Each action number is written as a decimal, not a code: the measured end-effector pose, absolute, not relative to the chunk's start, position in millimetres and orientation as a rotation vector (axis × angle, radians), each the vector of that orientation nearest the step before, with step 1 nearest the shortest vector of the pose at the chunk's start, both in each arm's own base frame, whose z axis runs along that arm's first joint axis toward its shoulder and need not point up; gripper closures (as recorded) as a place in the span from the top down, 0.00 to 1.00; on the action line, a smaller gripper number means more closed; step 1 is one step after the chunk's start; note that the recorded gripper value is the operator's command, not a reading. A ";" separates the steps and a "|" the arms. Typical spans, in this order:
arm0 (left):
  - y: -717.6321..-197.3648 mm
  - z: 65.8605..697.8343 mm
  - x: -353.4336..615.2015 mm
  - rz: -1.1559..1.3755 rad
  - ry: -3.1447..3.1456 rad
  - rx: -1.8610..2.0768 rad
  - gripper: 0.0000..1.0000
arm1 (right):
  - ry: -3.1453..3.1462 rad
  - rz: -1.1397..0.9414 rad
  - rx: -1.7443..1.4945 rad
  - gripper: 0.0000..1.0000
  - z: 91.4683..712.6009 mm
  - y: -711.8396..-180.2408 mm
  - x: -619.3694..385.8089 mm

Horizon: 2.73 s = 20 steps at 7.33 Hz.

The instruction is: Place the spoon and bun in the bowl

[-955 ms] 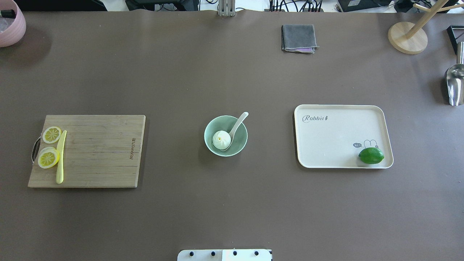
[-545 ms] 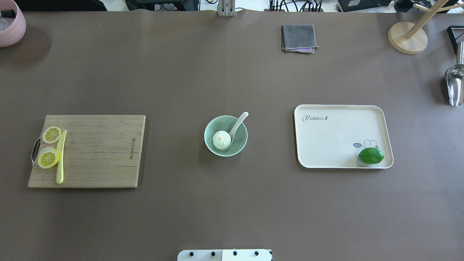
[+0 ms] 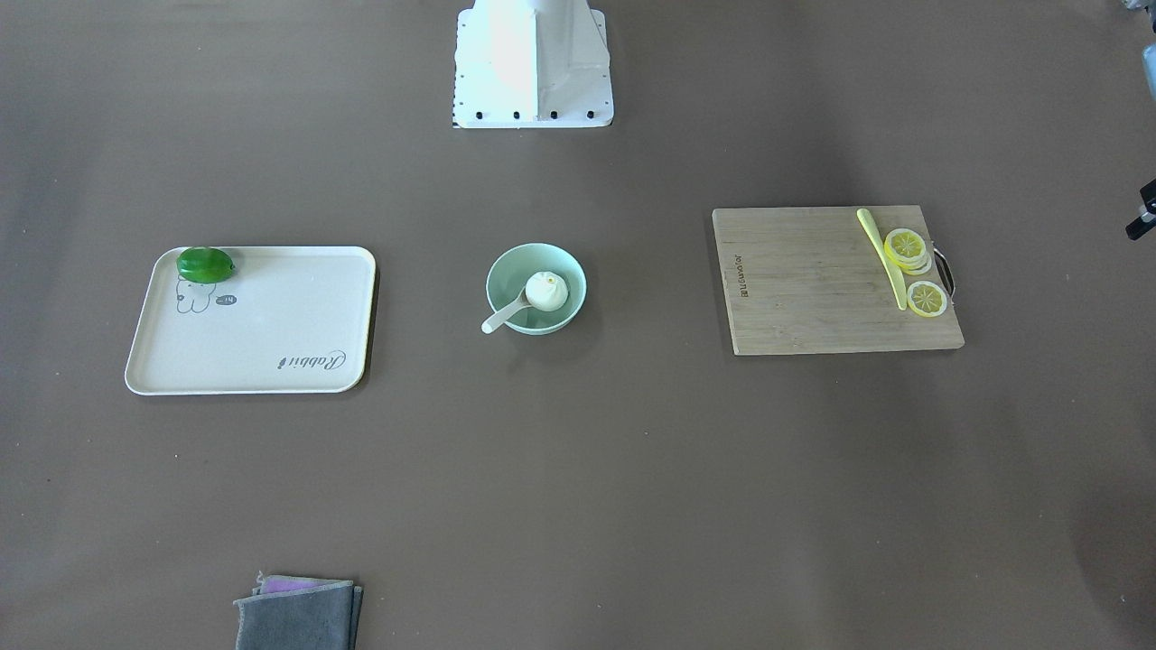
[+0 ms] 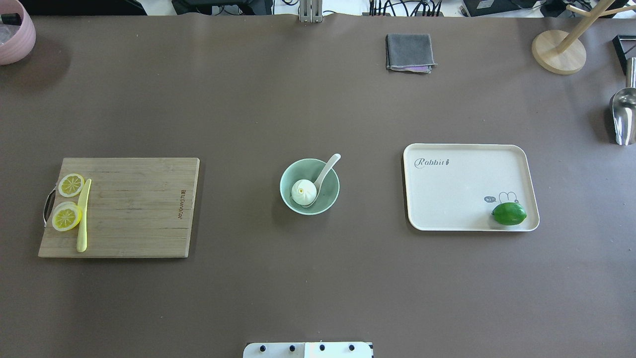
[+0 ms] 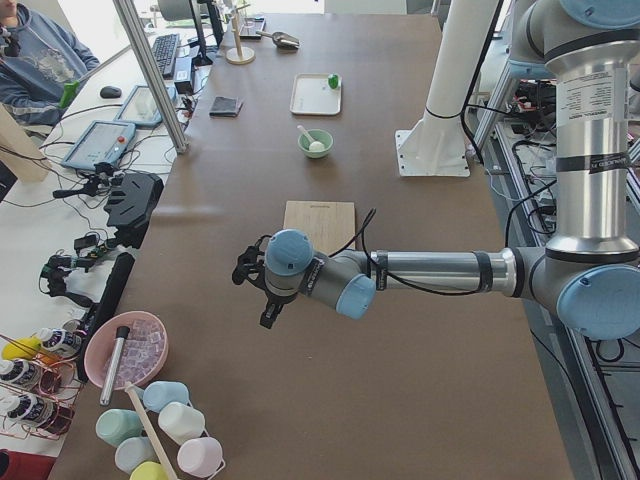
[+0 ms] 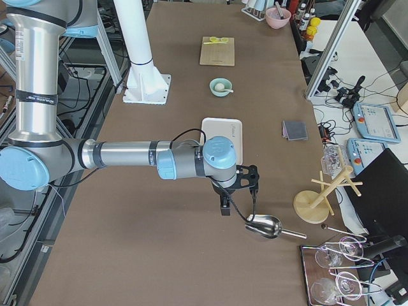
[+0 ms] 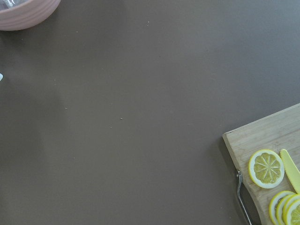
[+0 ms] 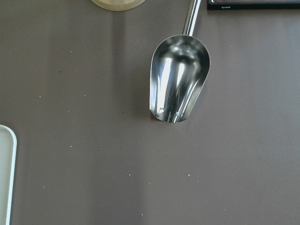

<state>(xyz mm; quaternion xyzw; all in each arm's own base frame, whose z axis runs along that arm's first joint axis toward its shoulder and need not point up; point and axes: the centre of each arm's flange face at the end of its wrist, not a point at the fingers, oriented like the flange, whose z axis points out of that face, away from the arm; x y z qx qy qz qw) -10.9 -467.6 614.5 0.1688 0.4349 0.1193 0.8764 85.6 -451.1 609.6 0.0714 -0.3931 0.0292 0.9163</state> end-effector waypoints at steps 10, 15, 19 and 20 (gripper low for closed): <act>-446.7 565.8 -16.1 0.148 0.925 0.227 0.99 | -0.855 0.014 0.124 1.00 611.8 -445.4 63.8; -451.0 579.3 -26.4 0.129 0.841 0.254 0.99 | -0.862 0.008 0.131 1.00 605.4 -443.1 61.6; -448.4 583.8 -42.6 0.099 0.815 0.266 0.99 | -0.864 0.006 0.156 1.00 588.2 -436.5 61.5; -444.0 587.9 -45.6 0.090 0.813 0.261 0.99 | -0.864 0.006 0.160 1.00 585.5 -437.0 61.5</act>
